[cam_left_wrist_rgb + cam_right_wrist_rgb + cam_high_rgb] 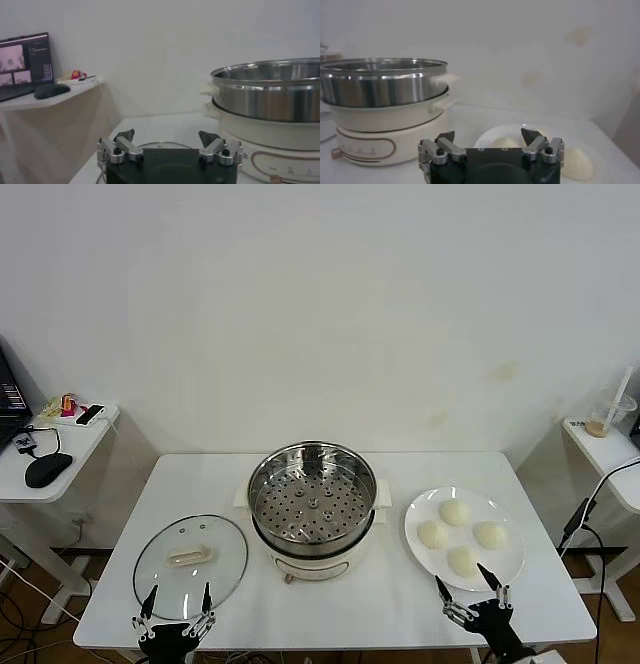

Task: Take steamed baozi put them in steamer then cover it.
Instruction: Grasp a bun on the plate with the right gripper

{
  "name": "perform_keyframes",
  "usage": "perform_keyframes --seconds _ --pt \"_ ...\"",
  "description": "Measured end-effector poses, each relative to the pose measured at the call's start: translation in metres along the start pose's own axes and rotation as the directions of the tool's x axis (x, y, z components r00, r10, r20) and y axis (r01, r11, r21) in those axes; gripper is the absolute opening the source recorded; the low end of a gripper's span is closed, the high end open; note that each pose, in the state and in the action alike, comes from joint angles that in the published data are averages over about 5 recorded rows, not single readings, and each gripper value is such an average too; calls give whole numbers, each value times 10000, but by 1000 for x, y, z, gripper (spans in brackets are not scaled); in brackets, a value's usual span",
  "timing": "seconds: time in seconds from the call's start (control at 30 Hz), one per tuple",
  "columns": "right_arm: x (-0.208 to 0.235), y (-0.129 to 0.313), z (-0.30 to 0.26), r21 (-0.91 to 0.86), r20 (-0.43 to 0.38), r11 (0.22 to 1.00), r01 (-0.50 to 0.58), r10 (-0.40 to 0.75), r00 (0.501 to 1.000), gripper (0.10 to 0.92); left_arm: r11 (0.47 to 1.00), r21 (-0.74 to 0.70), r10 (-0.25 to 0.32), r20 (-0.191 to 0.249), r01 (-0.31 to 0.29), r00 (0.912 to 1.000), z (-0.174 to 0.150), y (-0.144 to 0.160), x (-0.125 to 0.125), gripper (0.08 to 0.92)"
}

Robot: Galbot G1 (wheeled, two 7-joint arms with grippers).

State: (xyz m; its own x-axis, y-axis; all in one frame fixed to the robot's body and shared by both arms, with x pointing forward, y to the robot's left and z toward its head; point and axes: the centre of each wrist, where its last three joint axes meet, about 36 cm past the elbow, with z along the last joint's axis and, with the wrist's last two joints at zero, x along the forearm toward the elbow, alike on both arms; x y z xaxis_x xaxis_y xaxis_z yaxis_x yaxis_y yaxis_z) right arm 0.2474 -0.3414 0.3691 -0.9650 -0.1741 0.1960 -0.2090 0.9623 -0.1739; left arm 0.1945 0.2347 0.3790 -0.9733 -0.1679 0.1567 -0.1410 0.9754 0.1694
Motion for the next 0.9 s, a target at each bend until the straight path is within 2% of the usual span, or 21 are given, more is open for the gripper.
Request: perform_keyframes --seconds 0.2,0.4,0.63,0.9 --pt "-17 -26 -7 1634 -225 9865 -49 87 9997 823 9994 -330 98 242 -90 9997 1 4 -4 823" --pt "-50 -66 -24 3885 -725 9210 285 -3 9974 823 9970 -717 327 453 -294 9984 2 8 -8 823" --pt "-103 -117 -59 5905 -1615 7968 1282 -389 9861 823 9928 -1114 502 585 -435 9970 6 12 -13 823" --pt "-171 -164 -111 7190 -3106 6150 3239 -1326 9412 823 9878 -1475 616 689 -509 9957 8 15 -20 823"
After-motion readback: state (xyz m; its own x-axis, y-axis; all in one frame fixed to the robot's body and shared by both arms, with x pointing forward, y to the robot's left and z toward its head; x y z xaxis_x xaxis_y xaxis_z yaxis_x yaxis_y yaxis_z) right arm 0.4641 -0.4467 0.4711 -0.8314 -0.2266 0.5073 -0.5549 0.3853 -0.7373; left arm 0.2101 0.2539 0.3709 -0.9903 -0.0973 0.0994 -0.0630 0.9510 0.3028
